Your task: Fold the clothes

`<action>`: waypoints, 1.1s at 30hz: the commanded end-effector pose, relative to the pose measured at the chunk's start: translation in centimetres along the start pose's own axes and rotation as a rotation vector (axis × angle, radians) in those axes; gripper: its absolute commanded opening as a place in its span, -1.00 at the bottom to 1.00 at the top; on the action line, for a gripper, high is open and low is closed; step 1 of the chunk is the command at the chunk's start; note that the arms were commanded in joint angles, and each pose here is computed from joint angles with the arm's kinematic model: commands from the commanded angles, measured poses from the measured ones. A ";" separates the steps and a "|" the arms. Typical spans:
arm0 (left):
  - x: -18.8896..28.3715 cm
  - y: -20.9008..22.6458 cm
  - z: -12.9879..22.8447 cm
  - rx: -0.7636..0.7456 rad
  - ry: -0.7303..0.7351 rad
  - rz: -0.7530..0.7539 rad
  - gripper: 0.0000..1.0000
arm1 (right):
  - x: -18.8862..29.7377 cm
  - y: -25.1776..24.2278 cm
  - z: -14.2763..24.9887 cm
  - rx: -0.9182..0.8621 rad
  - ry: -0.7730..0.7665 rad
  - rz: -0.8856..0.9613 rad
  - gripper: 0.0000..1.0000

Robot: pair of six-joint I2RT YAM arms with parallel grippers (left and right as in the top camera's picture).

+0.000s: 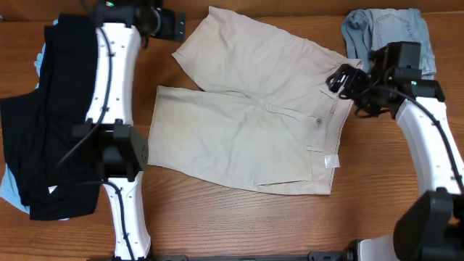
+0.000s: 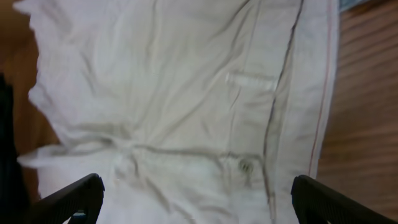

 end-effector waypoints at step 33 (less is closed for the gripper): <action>-15.7 -1.4 13.4 -0.129 0.197 -0.083 1.00 | 0.0 0.9 0.6 0.016 0.041 -0.013 1.00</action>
Point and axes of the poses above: each gripper's point midway between its finger pads, its own x axis back along the fingers, its own y axis along the line the jaws close on, z = x × y, the point moved 9 cm from there along x, back along the fingers, and after that the axes turned 12 degrees about x, right-handed, at the moved point
